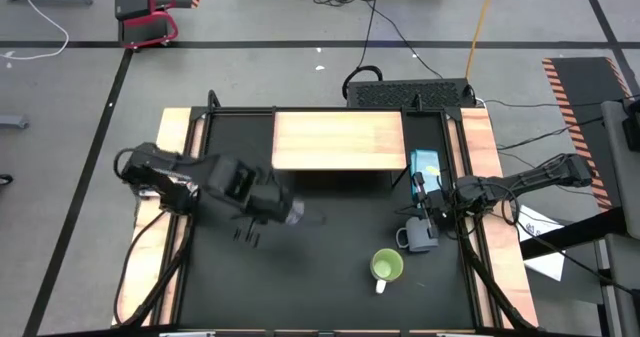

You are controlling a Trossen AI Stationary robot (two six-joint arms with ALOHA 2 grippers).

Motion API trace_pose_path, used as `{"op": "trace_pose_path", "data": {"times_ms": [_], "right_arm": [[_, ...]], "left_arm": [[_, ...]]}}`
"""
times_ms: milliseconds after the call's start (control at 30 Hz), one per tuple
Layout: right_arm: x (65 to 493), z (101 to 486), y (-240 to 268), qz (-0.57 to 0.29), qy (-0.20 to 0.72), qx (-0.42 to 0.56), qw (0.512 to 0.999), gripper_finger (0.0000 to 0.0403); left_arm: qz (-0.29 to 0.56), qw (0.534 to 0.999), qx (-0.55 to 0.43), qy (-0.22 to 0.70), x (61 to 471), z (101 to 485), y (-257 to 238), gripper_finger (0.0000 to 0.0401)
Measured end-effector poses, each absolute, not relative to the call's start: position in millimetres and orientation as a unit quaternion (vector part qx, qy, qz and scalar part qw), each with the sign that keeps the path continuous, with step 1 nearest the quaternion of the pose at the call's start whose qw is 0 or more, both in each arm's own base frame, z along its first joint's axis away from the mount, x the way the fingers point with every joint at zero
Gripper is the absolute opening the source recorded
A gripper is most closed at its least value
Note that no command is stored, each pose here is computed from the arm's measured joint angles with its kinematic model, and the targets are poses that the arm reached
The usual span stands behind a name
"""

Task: Stack small to large cups/mugs on shelf
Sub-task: Put the transparent mug on the shelf

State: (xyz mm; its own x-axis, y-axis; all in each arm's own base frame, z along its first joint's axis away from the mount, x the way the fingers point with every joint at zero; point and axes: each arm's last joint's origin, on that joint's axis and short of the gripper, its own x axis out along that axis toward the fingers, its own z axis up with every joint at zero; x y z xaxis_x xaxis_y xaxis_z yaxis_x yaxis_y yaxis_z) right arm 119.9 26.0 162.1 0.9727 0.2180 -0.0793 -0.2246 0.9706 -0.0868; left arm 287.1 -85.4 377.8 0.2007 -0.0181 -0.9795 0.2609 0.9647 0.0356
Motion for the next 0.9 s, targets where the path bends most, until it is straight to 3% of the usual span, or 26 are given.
{"op": "trace_pose_path", "data": {"times_ms": [300, 500, 767, 900], "right_arm": [[120, 162, 26, 0.111, 0.034, -0.049, 0.992, 0.0000], [120, 162, 26, 0.111, 0.034, -0.049, 0.992, 0.0000], [120, 162, 26, 0.111, 0.035, -0.046, 0.992, 0.0000], [120, 162, 26, 0.111, 0.034, -0.046, 0.992, 0.0000]], "left_arm": [[-0.051, 0.696, 0.076, 0.712, 276, 308, -113, 0.0000], [-0.074, 0.703, 0.072, 0.703, 277, 275, -126, 0.0000], [-0.085, 0.728, 0.071, 0.677, 283, 263, -133, 0.0000], [-0.079, 0.700, 0.079, 0.705, 284, 246, -135, 0.0000]]}}
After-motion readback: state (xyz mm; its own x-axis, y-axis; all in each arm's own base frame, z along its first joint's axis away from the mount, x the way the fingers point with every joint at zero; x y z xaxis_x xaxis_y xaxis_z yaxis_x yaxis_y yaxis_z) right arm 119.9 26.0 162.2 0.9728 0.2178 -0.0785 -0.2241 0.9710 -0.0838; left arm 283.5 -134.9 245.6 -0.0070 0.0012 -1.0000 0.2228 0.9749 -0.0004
